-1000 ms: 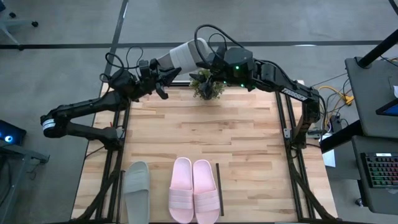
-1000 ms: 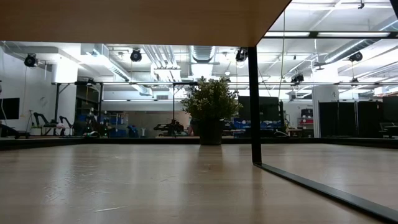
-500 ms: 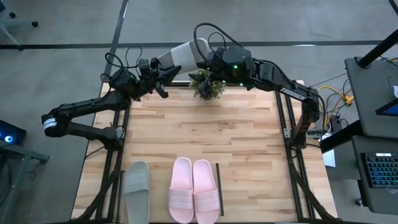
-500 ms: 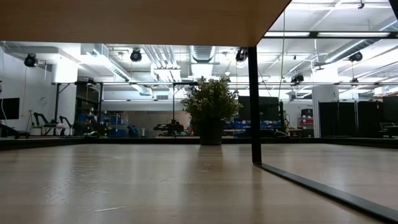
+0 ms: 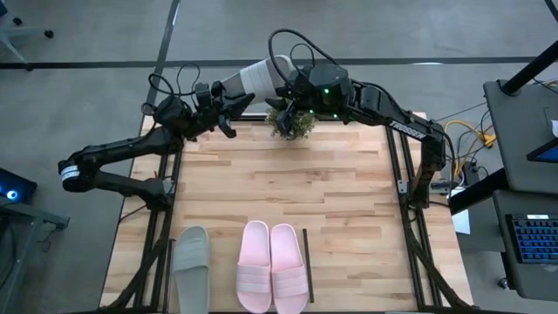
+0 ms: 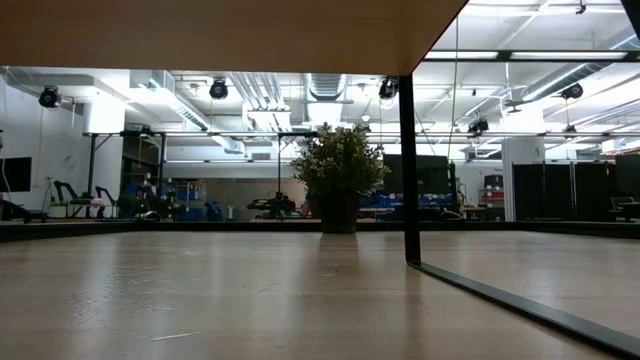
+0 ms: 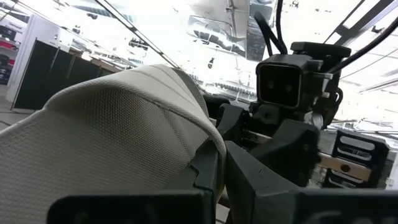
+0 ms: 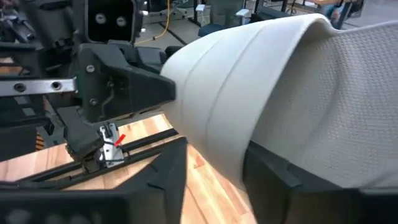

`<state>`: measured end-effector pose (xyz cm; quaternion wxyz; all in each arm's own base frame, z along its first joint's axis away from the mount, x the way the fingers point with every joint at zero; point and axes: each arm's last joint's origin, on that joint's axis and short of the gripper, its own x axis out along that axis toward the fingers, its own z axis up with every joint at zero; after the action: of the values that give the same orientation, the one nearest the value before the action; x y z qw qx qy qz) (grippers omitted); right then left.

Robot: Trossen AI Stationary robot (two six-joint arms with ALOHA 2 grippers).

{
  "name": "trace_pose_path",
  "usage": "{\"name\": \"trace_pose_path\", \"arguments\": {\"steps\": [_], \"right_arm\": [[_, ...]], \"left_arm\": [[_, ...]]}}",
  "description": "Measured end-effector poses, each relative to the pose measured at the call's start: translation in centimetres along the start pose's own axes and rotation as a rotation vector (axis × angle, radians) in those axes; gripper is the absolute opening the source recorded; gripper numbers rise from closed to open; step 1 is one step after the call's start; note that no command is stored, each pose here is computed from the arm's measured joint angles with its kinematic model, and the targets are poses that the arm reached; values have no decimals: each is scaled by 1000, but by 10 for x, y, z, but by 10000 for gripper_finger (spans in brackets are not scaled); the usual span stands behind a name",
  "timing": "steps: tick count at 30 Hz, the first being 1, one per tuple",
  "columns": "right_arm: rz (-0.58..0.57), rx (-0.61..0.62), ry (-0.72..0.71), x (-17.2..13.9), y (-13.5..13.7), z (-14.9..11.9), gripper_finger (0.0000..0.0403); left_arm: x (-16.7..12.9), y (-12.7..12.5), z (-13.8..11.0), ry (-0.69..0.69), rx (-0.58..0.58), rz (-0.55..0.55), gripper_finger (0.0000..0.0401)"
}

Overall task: Pick and place slides into the shelf
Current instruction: Put the gray slipper on the shelf

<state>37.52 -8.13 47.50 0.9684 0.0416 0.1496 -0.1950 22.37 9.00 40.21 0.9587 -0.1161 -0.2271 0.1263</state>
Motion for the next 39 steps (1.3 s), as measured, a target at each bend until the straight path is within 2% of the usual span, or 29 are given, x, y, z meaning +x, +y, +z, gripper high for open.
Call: {"name": "trace_pose_path", "arguments": {"steps": [6,8,16,25,39], "right_arm": [[-7,18,11,5,-2,-2,38],[-7,15,12,5,-3,-2,18],[-9,24,0,-3,-4,1,10],[-19,26,-11,-12,-5,5,9],[-29,27,-30,-21,-8,9,9]], "left_arm": [[0,0,1,-3,1,2,0],[0,0,1,-3,1,1,0],[0,-1,1,-4,-25,-9,3],[0,-1,1,-5,-29,-16,47],[0,-2,2,-7,-25,-17,93]]}}
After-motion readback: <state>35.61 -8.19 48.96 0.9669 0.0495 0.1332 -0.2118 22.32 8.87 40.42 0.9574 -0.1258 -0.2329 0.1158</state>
